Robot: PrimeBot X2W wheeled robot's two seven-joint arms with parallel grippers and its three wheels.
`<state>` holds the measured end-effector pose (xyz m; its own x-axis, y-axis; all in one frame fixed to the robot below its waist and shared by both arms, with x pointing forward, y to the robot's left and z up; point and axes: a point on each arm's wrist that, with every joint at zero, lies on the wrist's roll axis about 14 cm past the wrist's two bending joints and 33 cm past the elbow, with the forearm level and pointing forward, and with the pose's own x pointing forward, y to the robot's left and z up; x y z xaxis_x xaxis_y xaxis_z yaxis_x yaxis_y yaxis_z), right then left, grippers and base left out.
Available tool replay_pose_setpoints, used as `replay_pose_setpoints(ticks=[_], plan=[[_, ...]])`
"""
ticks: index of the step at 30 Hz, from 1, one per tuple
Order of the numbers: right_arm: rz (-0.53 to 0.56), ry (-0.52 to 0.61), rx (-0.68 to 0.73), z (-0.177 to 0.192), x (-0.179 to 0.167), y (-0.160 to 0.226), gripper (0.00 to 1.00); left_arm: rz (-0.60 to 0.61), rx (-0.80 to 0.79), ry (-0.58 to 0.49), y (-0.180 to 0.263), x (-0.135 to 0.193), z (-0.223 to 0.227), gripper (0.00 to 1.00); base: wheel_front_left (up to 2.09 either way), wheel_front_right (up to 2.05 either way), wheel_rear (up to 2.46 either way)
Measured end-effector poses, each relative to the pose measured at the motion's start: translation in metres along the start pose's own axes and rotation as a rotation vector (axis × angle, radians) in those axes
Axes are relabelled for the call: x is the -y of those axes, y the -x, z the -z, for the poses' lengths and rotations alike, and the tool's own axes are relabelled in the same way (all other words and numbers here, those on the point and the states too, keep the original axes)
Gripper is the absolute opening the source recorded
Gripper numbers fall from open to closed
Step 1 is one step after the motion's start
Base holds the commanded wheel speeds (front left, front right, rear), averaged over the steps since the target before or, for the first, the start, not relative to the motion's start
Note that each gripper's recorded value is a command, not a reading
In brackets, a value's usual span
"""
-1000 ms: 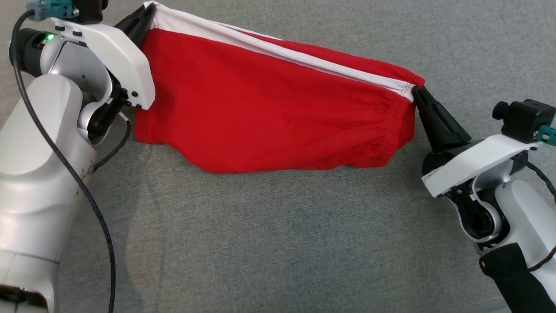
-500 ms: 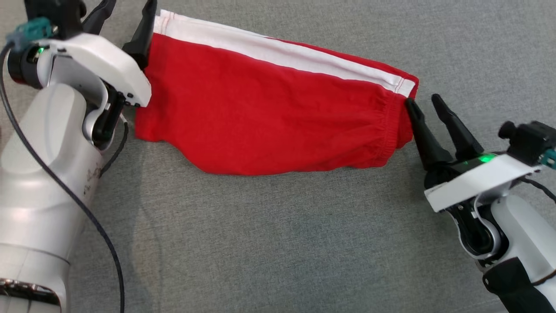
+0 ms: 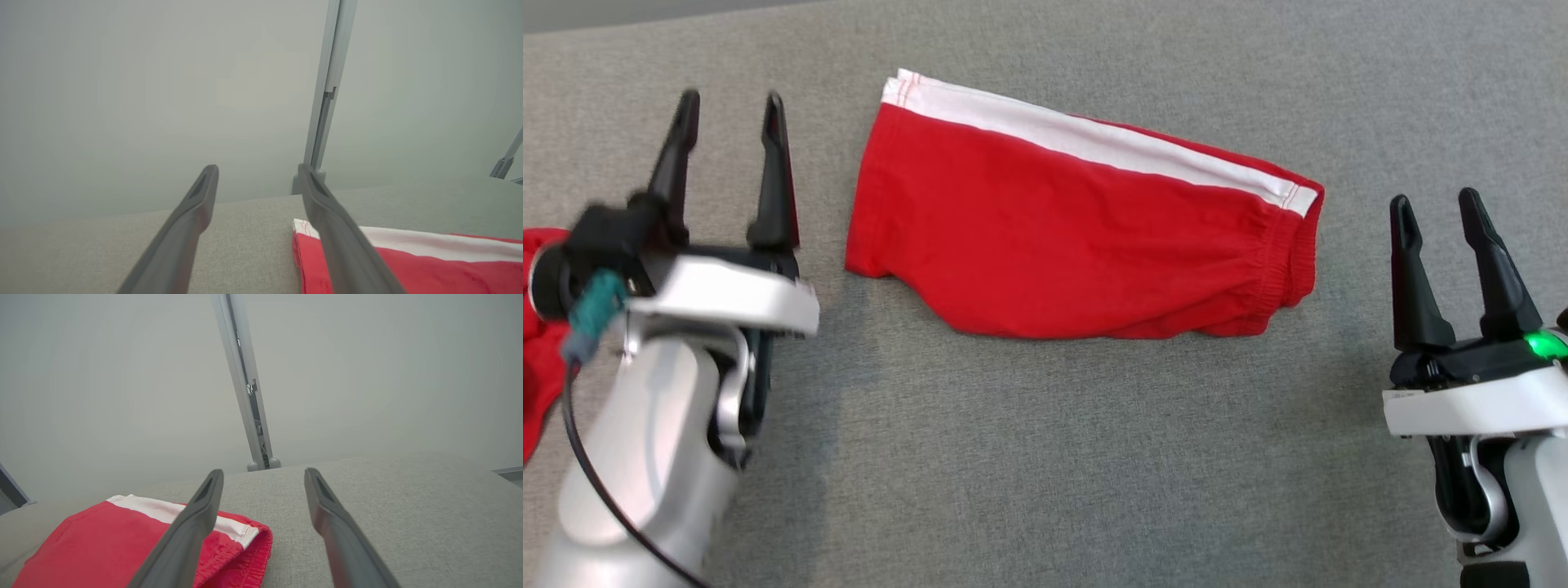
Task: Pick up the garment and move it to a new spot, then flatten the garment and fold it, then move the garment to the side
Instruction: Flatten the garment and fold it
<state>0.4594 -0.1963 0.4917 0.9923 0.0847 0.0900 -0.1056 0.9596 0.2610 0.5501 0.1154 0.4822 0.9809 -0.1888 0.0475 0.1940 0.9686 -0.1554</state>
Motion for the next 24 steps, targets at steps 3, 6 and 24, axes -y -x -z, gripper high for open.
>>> replay_pose_setpoints(ticks=[3, 6, 24], plan=[[0.0, 0.066, 0.02, -0.008, -0.003, 0.007, 1.0, -0.021, 0.024, -0.037, 0.028, 0.0, -0.008, 1.0, 0.0, 0.0, 0.0], [0.005, 0.113, 0.03, -0.013, -0.005, 0.014, 1.0, -0.034, 0.046, -0.067, 0.051, -0.001, -0.017, 1.0, 0.0, 0.0, 0.0], [0.025, 0.144, -0.002, -0.006, -0.005, 0.031, 1.0, -0.039, 0.027, -0.119, 0.094, -0.005, -0.024, 1.0, 0.0, 0.0, 0.0]])
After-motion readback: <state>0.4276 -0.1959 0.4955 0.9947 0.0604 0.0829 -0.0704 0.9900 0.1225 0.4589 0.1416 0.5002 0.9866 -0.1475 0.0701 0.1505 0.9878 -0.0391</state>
